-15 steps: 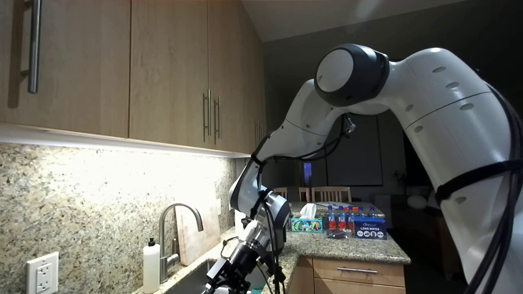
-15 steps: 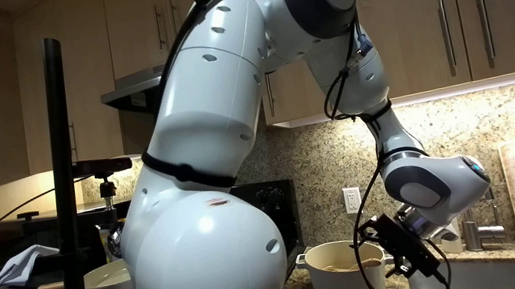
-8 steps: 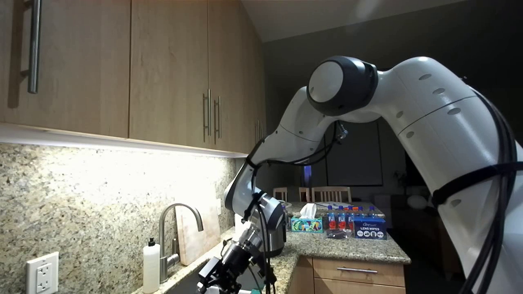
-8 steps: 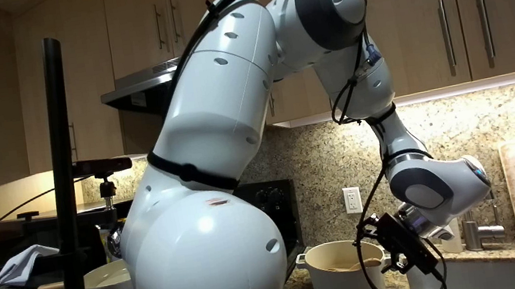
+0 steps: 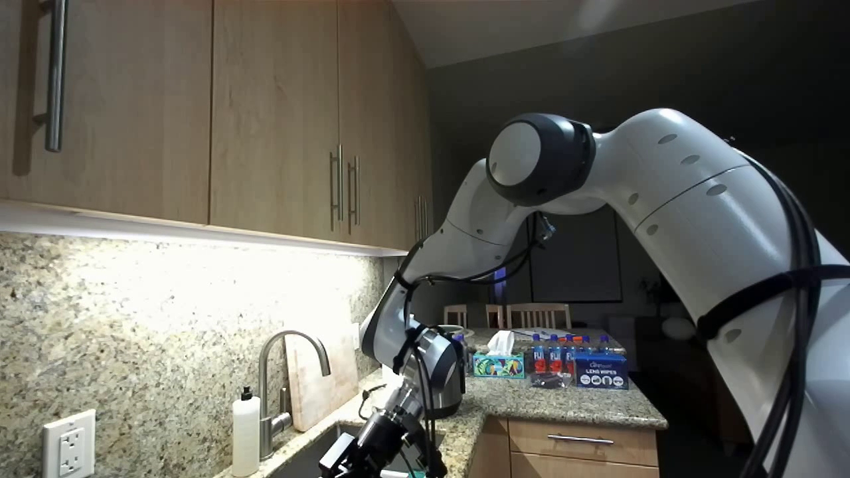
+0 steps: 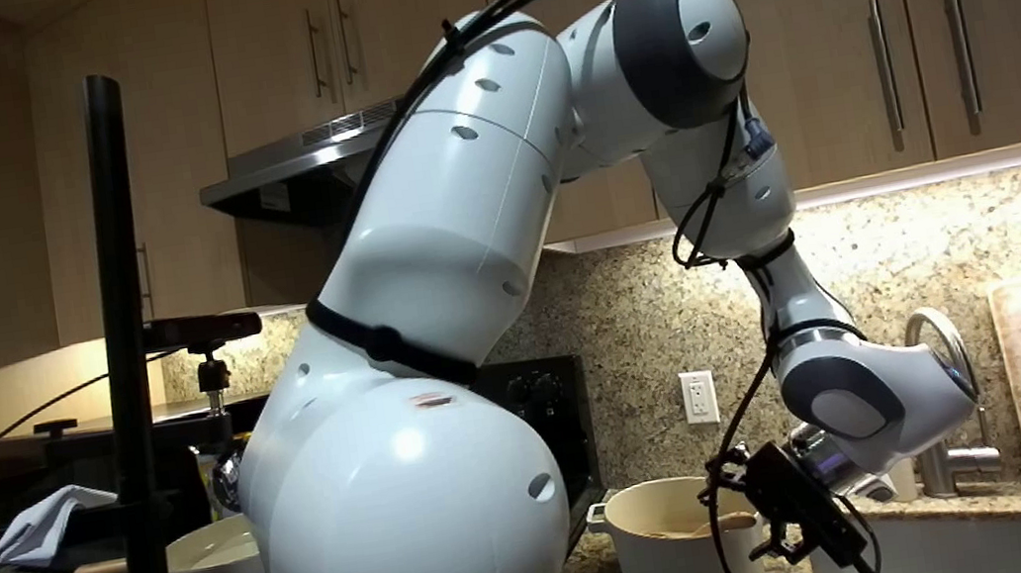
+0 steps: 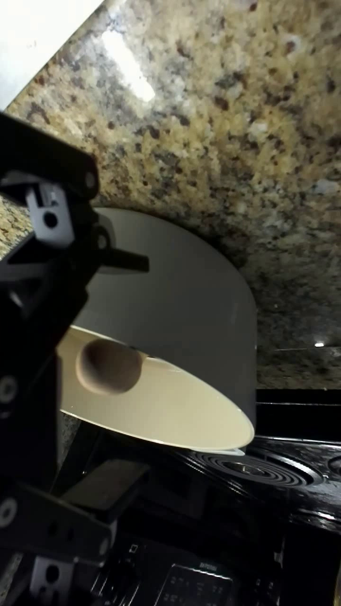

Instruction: Pick up the cooking stick and stir in the pot

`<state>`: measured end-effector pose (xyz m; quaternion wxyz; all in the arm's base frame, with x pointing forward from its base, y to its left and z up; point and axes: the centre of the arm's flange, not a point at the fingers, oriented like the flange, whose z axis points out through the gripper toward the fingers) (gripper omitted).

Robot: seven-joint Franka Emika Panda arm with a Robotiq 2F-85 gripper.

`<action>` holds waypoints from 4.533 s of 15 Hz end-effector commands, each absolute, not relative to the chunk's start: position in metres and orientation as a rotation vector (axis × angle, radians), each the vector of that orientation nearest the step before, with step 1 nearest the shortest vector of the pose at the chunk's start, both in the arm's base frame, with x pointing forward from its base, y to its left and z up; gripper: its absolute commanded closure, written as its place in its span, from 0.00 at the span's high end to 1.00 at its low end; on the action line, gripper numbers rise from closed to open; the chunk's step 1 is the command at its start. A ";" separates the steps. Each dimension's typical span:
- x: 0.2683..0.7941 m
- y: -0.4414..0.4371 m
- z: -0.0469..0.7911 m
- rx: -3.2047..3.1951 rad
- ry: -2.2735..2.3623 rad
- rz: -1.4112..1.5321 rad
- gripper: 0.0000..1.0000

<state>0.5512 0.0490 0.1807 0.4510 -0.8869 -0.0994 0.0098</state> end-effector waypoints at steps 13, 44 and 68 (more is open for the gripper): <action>0.540 0.037 0.196 -2.205 -0.261 -0.029 0.03; 0.598 0.133 0.311 -2.670 -0.152 0.113 0.06; 0.516 0.145 0.287 -2.848 -0.240 0.212 0.06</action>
